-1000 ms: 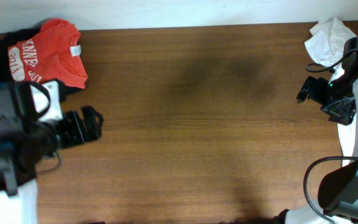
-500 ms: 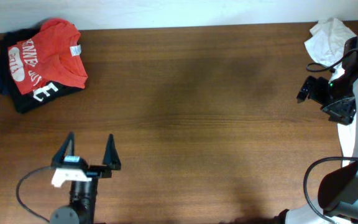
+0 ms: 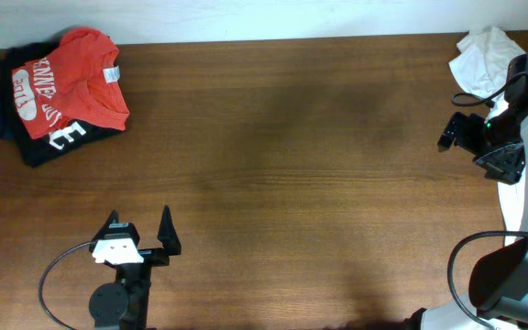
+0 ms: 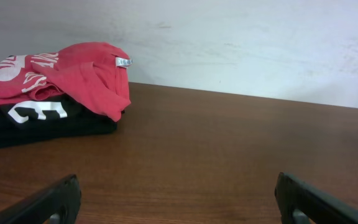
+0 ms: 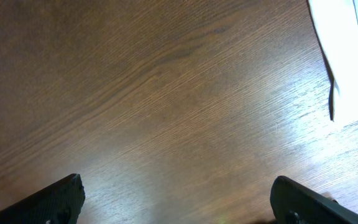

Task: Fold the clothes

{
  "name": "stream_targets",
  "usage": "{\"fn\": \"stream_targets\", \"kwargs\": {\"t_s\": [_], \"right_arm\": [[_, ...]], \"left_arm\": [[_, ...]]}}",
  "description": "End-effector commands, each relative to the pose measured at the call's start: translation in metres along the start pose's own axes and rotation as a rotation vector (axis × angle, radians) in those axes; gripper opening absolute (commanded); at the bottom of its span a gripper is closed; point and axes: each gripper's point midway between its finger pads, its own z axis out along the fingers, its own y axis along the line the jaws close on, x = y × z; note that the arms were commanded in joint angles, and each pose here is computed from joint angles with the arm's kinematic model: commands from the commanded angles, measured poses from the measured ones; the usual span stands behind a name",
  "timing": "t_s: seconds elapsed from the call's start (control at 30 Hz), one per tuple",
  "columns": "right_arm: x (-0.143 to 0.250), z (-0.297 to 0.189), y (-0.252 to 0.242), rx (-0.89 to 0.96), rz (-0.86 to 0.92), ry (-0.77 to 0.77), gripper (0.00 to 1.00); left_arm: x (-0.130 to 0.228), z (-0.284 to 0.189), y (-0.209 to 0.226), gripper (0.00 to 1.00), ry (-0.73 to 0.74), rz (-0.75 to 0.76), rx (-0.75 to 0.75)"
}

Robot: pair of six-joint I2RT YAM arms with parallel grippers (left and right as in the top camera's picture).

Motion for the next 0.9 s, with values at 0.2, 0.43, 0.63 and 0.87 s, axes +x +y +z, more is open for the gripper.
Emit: {"fn": "stream_targets", "kwargs": {"t_s": [0.2, 0.43, 0.63, 0.87], "right_arm": [[0.003, -0.022, 0.002, -0.015, -0.002, -0.069, 0.99], [0.063, -0.167, 0.042, -0.18, -0.224, -0.695, 0.99], [0.12, -0.103, 0.047, -0.414, -0.322, -0.974, 0.99], [0.137, -0.036, 0.05, -0.635, -0.311, -1.205, 0.99]], "left_arm": [[0.001, 0.0, 0.001, 0.99, 0.002, 0.013, -0.004], [0.001, 0.0, 0.001, 0.99, 0.002, 0.013, -0.004], [0.001, 0.0, 0.001, 0.99, 0.002, 0.013, -0.004], [0.001, 0.0, 0.001, 0.99, 0.002, 0.013, -0.004]]}}
